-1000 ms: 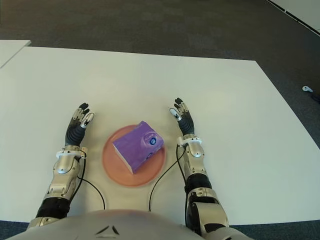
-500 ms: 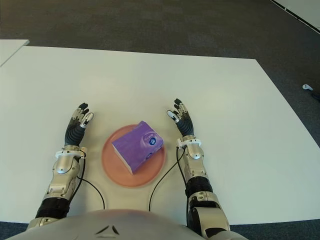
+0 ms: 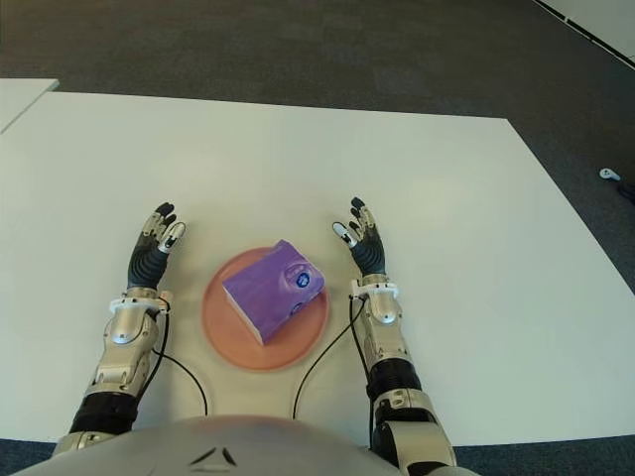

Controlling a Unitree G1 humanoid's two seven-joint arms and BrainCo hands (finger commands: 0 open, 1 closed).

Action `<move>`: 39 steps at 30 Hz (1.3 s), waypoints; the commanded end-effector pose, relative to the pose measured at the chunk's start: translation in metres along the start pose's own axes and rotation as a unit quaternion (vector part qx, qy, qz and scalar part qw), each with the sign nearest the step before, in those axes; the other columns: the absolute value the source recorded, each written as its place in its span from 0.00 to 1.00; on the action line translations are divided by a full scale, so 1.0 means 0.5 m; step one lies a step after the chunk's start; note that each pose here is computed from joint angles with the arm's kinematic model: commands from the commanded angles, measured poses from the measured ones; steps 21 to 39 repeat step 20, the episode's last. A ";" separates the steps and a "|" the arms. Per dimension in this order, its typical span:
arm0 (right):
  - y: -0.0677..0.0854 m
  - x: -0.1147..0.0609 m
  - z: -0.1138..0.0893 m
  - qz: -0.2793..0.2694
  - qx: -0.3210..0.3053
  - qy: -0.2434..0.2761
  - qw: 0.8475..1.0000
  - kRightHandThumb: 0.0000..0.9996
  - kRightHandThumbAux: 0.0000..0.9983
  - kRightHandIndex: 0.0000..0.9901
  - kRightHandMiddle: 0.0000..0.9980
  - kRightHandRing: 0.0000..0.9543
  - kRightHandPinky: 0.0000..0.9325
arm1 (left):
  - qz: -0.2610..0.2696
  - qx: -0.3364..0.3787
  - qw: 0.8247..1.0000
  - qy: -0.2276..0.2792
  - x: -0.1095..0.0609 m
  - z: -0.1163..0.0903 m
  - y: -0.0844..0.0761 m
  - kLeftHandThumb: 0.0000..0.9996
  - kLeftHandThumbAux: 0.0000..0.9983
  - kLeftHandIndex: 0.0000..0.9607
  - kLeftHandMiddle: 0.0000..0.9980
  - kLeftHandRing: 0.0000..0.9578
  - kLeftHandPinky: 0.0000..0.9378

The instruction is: Put the tissue paper into the plate.

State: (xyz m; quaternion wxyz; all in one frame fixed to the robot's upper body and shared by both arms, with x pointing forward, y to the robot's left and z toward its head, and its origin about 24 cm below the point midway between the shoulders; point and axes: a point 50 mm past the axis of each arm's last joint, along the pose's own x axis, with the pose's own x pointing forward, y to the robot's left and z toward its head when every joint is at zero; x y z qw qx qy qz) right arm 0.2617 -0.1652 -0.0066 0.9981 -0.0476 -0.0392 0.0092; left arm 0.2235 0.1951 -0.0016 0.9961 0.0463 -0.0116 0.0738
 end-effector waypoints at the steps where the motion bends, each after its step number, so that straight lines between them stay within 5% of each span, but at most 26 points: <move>1: 0.008 -0.059 -0.057 -0.004 -0.005 0.067 0.998 0.02 0.46 0.00 0.00 0.00 0.00 | 0.002 0.003 1.000 0.009 -0.007 -0.006 0.001 0.38 0.43 0.00 0.00 0.00 0.00; 39: 0.001 -0.070 -0.058 0.000 0.012 0.039 0.999 0.02 0.46 0.00 0.00 0.00 0.00 | 0.005 0.003 1.000 0.009 -0.003 -0.005 0.001 0.37 0.42 0.00 0.00 0.00 0.00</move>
